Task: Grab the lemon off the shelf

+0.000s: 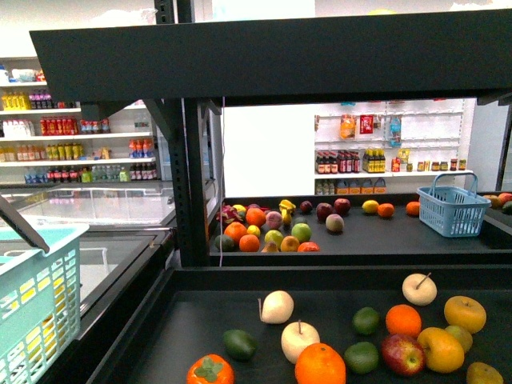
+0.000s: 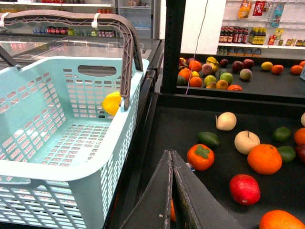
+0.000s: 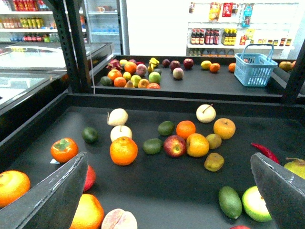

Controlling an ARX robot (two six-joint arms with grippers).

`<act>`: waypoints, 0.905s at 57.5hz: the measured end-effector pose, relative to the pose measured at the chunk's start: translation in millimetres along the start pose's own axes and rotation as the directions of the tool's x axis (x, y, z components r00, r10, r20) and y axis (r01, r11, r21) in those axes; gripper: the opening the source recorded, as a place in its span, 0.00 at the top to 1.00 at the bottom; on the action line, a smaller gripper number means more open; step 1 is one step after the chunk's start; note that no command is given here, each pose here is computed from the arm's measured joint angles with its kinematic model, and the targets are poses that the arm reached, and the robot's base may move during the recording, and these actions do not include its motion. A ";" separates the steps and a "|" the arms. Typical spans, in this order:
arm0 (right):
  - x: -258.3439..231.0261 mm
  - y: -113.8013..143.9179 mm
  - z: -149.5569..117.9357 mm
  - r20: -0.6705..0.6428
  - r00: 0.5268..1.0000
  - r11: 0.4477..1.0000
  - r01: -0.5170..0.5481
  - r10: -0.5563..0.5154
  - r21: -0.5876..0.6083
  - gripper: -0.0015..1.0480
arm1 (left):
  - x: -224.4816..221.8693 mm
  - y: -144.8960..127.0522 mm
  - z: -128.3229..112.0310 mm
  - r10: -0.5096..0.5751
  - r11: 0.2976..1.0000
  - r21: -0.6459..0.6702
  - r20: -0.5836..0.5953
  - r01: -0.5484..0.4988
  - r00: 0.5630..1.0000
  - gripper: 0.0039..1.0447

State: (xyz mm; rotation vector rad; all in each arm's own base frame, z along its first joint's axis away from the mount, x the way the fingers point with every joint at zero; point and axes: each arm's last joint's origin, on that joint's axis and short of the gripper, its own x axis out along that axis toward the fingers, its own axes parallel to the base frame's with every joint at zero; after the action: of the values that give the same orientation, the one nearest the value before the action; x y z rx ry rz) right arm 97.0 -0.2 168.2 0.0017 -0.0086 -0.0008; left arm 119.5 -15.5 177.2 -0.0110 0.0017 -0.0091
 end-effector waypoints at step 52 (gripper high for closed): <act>0.0 0.0 0.0 0.000 1.000 1.000 0.000 0.000 0.000 0.02 | -22.3 15.0 -9.5 0.005 1.000 0.003 0.010 -0.005 1.000 0.98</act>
State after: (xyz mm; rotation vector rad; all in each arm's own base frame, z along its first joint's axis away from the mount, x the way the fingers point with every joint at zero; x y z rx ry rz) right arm 97.0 -0.3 168.2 0.0021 -0.0090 -0.0011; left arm 97.3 -0.4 167.5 -0.0078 -0.0082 -0.0042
